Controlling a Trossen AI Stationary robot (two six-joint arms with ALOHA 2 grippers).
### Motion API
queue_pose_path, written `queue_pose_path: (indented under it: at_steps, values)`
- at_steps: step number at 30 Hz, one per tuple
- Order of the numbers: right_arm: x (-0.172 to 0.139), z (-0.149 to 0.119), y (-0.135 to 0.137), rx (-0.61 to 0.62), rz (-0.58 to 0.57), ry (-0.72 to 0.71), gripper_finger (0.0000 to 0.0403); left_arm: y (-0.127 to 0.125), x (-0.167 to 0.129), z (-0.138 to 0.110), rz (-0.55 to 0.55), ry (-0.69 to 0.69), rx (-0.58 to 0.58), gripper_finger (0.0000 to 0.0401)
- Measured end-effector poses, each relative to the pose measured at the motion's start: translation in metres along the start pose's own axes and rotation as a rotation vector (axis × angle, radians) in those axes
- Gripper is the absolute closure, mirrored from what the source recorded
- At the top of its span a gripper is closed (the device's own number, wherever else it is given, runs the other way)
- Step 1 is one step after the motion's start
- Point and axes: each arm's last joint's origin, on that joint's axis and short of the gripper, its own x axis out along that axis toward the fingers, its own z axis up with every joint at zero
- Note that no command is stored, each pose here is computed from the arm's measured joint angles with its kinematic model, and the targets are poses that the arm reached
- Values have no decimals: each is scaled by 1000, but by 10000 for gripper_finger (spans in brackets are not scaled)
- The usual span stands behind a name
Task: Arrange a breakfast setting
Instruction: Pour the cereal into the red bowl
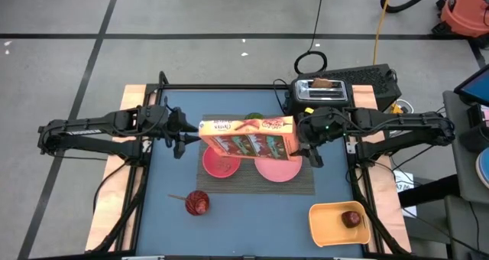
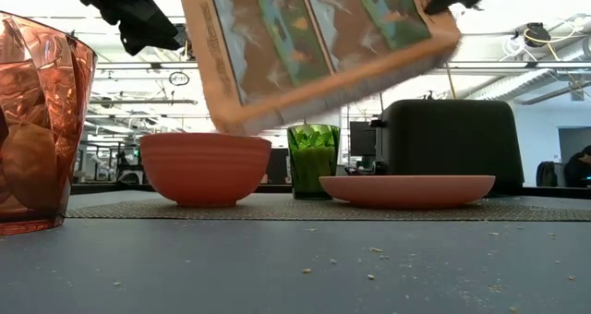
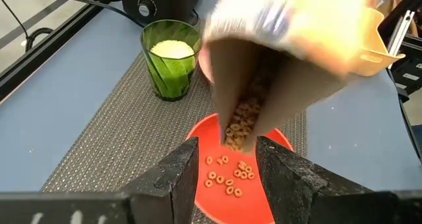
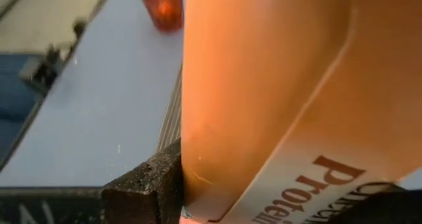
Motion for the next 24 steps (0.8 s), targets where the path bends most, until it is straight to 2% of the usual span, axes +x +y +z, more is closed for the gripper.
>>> queue_pose_path:
  at_steps: [2,7,12,21,24]
  values:
    - [-1,4,0,-11,-3,-33,195,0,0,0,0,0,-1,244]
    - [3,-5,0,-1,6,57,195,0,0,0,0,0,-5,244]
    - [1,-1,0,-2,2,13,195,0,0,0,1,0,-5,244]
    - [1,-4,0,21,6,50,195,0,0,0,1,0,-5,244]
    - [1,-1,0,17,3,18,195,0,0,0,0,0,-1,244]
